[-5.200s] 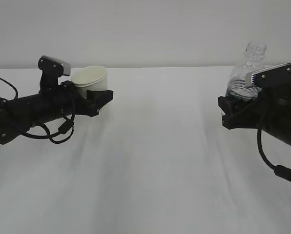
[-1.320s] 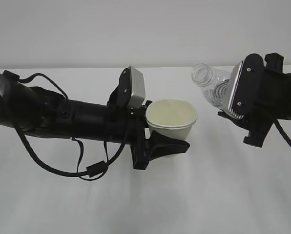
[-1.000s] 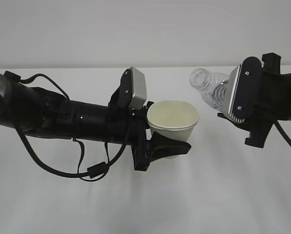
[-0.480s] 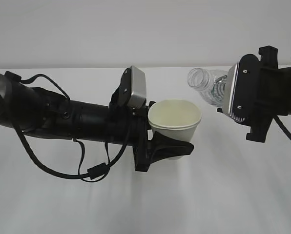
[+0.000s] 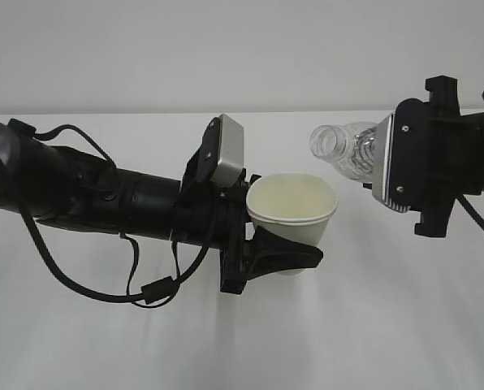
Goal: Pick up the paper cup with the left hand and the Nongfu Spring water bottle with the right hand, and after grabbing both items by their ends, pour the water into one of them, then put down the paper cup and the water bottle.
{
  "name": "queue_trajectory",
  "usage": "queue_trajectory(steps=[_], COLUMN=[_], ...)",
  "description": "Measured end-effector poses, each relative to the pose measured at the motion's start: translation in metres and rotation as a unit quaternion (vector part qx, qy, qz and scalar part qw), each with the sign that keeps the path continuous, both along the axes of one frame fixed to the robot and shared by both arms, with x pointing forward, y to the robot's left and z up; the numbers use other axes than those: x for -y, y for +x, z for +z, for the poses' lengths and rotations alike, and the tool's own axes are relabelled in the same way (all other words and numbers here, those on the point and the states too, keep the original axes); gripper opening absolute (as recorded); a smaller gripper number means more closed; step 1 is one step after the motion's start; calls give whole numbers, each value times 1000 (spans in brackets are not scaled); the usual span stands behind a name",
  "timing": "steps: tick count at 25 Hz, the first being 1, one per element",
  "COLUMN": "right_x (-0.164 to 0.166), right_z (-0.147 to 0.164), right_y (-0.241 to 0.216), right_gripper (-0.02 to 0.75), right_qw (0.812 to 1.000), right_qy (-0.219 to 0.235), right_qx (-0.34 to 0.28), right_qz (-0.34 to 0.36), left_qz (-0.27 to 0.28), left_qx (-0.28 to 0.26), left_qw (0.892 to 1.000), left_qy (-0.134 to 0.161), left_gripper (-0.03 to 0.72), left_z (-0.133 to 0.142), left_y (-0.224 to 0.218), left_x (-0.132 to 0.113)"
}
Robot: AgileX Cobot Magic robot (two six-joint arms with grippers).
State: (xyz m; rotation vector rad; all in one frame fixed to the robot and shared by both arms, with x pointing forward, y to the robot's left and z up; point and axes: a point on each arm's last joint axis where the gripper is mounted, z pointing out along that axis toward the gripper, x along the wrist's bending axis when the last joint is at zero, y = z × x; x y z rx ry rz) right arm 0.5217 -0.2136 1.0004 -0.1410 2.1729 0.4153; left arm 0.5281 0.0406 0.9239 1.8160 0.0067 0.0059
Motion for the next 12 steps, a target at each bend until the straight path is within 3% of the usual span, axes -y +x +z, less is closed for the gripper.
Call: queue_trajectory(steps=[12], right_x=[-1], right_z=[11], right_y=[7], right_gripper=[490], right_qw=[999], right_qy=[-20], right_qx=[29], right_qz=[16], left_qz=[-24], left_qx=[-4], left_qw=[1000], left_qy=[3], left_gripper=[440], left_z=[0], left_y=[-9], left_x=[7])
